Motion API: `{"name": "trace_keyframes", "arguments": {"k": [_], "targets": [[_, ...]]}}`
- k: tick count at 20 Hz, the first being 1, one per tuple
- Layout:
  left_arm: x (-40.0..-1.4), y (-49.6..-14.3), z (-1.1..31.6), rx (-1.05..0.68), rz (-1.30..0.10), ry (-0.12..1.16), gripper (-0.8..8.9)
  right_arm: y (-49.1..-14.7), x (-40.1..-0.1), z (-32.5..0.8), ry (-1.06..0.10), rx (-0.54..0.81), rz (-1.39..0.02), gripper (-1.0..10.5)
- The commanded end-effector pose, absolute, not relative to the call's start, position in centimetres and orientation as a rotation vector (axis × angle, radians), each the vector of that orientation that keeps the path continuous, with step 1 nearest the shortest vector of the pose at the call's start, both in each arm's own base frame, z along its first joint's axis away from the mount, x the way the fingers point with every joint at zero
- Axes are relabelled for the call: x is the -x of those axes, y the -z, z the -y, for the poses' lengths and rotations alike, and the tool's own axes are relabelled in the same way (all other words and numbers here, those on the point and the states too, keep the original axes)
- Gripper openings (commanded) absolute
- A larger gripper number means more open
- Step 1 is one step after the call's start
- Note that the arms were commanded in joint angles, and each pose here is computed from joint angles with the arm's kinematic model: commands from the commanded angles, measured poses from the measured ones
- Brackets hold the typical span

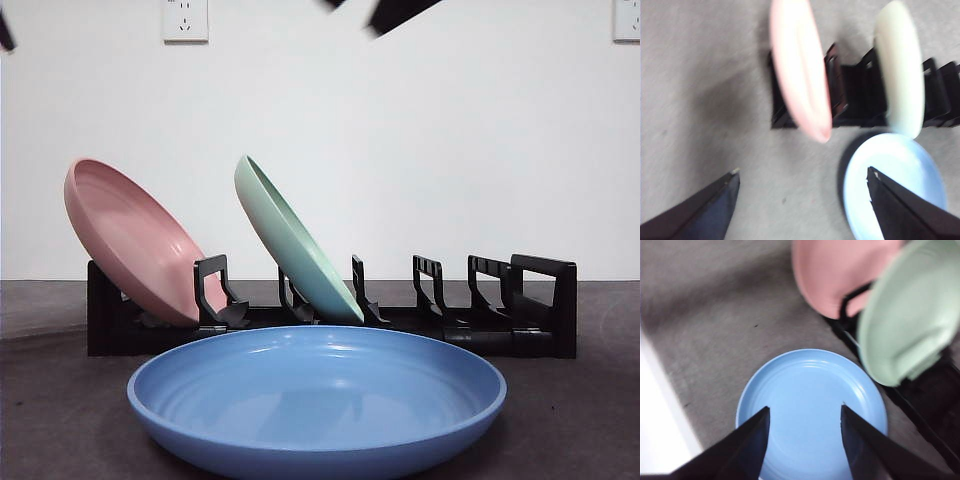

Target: Place the plate

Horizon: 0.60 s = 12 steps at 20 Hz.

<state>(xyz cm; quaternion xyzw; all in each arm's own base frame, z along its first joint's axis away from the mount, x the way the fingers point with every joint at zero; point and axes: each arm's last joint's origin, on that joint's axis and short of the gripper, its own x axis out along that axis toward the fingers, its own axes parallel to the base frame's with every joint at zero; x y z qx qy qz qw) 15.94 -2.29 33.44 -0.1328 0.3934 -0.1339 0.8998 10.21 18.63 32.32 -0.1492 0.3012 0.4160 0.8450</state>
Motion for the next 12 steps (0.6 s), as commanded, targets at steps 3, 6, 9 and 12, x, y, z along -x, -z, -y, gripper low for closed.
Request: {"name": "trace_keyframes", "arguments": {"k": [3, 6, 9, 12], "targets": [[-20.0, -35.9, 3.6, 0.254, -0.831, 0.284, 3.78, -34.5, -9.8, -15.7, -0.827, 0.172, -0.574, 2.2], [-23.6, -36.4, 4.8, 0.188, -0.887, 0.21, 3.65, -35.1, -9.3, -14.5, -0.815, 0.147, -0.549, 2.2], [-27.1, -35.8, 5.5, 0.137, -0.951, 0.137, 3.65, -35.0, -9.1, -14.1, -0.801, 0.137, -0.576, 2.2], [-29.8, -34.6, 5.9, 0.117, -0.988, 0.1, 3.63, -34.8, -9.0, -14.0, -0.793, 0.151, -0.606, 2.2]]}}
